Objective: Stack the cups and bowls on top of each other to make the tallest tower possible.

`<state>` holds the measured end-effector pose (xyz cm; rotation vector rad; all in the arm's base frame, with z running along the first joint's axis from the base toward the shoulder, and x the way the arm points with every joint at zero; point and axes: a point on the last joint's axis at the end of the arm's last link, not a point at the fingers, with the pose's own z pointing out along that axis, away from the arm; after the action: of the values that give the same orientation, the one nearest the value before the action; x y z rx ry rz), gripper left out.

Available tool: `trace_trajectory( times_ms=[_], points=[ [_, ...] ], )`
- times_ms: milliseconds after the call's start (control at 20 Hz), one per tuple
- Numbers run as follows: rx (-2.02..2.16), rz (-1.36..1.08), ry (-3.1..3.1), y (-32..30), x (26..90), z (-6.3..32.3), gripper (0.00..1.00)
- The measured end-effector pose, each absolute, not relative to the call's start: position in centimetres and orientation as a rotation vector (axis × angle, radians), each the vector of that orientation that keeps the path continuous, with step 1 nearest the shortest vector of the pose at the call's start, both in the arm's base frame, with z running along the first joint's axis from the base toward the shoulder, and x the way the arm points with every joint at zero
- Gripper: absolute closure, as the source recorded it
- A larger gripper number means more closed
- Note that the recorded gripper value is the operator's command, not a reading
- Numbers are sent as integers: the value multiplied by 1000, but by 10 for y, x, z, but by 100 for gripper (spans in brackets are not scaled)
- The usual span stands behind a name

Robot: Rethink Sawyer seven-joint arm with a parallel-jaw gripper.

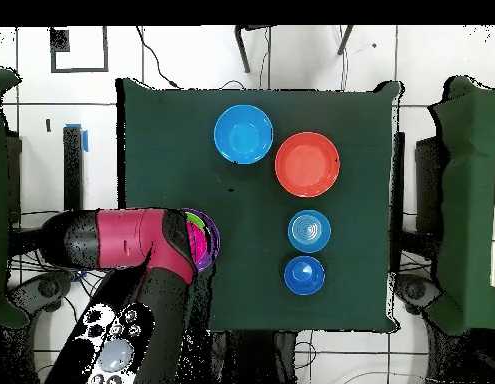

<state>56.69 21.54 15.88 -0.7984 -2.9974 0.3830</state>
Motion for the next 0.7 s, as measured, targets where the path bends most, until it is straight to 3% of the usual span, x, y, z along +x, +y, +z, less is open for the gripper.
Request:
trace_trajectory(
  times_ms=[700],
  points=[
    [-799,389,-2998,214,567,159,100]
  ],
)
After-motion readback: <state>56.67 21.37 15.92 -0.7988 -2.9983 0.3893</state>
